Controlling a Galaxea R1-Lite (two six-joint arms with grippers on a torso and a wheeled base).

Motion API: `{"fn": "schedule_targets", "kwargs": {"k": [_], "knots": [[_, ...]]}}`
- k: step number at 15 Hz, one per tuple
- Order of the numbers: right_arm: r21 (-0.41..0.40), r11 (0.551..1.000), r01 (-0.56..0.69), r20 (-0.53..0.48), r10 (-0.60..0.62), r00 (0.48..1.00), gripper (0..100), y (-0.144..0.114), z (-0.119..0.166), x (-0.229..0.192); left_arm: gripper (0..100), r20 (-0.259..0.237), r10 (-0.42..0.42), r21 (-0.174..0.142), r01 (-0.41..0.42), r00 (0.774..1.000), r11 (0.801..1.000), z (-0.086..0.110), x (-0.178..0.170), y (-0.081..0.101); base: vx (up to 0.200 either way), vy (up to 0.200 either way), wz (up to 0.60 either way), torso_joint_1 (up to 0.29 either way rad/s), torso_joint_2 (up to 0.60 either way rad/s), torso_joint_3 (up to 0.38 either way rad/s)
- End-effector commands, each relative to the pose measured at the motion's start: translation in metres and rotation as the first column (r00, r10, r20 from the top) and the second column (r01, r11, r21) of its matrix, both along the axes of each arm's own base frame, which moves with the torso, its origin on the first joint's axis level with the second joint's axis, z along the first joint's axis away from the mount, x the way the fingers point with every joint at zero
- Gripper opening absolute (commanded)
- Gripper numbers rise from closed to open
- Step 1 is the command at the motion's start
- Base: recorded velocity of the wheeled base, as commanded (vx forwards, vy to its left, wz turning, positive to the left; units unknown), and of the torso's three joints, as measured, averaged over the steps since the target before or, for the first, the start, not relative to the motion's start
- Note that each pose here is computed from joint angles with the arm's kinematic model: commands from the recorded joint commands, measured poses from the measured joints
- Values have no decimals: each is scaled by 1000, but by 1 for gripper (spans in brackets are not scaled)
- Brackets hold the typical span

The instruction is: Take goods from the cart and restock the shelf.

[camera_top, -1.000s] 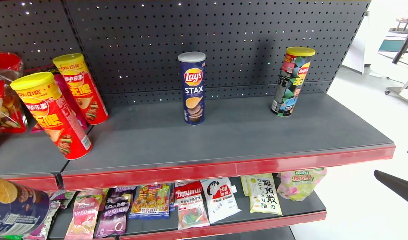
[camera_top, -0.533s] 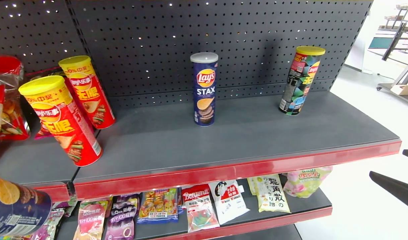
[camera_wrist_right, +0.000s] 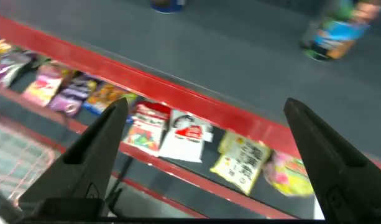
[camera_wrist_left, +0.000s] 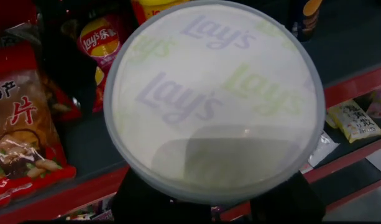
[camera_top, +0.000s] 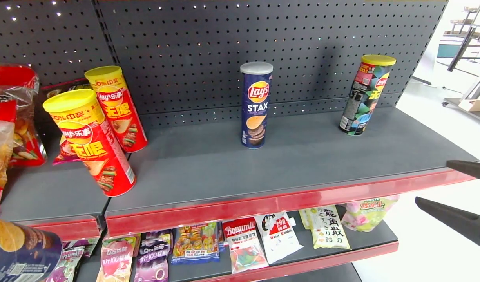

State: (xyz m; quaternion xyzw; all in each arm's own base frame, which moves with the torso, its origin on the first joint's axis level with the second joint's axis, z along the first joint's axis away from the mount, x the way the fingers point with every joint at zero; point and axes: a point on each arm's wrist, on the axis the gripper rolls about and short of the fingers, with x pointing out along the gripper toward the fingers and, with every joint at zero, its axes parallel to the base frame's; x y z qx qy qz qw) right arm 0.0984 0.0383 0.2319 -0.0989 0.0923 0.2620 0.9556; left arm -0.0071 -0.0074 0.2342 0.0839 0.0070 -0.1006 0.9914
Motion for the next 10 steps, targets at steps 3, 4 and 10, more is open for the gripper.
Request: {"fn": "schedule_targets", "kwargs": {"k": [3, 4, 10], "knots": [[22, 985, -168, -38, 169, 985, 100, 51, 8, 102, 0, 13, -103, -38, 103, 995, 994, -5, -12, -1, 0, 0, 0, 0, 0, 0], [32, 982, -184, -23, 185, 982, 100, 57, 8, 115, 0, 4, -107, -61, 107, 994, 992, -5, -12, -1, 0, 0, 0, 0, 0, 0], [81, 945, -315, 45, 313, 949, 100, 99, 9, 211, 0, -45, -105, -113, 99, 993, 989, -2, -3, -1, 0, 0, 0, 0, 0, 0]]}}
